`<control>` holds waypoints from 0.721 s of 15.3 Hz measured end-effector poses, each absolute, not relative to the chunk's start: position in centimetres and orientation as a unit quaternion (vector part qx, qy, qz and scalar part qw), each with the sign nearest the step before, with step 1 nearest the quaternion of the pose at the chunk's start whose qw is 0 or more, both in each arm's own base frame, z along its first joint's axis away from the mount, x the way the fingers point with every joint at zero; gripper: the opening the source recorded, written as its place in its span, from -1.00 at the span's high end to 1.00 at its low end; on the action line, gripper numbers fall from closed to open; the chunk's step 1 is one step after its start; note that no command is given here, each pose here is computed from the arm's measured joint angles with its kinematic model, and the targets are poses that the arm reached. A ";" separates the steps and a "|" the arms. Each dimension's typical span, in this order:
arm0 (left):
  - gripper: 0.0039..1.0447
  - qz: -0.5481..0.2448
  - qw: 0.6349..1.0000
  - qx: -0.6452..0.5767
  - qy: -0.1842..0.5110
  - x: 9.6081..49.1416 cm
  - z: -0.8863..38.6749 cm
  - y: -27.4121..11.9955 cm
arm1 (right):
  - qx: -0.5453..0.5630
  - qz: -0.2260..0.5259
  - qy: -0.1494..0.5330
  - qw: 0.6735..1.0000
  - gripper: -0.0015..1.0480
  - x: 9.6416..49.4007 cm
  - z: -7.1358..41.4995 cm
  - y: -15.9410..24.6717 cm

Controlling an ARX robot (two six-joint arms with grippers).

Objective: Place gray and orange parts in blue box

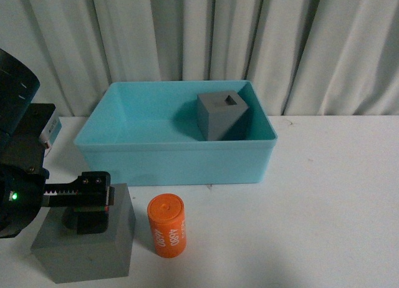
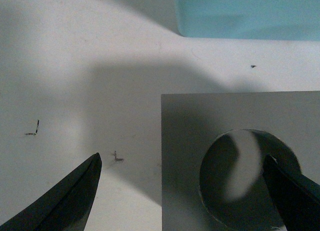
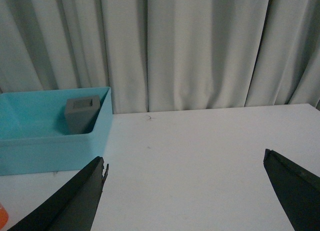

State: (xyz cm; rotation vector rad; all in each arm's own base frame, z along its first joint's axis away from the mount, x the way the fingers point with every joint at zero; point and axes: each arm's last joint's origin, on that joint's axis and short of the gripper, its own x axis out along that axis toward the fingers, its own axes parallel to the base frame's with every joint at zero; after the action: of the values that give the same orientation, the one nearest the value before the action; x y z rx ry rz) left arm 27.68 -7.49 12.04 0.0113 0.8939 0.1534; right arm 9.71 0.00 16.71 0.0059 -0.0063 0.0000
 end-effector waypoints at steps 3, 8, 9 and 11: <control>-0.88 0.072 0.896 0.012 0.437 27.8 11.2 -7.2 | 0.003 0.000 -0.003 1.000 -0.87 9.7 16.7 0.0; -0.12 0.061 0.896 -0.005 0.440 27.9 10.8 -7.1 | 0.003 0.000 -0.003 1.000 -0.87 9.7 16.7 0.0; 0.05 0.059 0.896 -0.004 0.440 27.8 10.8 -7.2 | 0.003 0.000 -0.003 1.000 -0.87 9.7 16.7 0.0; 0.42 0.062 0.894 0.000 0.444 27.5 10.9 -7.3 | 0.003 0.000 -0.003 1.000 -0.87 9.7 16.7 0.0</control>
State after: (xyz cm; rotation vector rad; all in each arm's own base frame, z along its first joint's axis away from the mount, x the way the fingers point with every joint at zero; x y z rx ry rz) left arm 27.46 -7.28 10.86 -0.0006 0.9211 0.1287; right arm 9.71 0.00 16.71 0.0059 -0.0063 0.0000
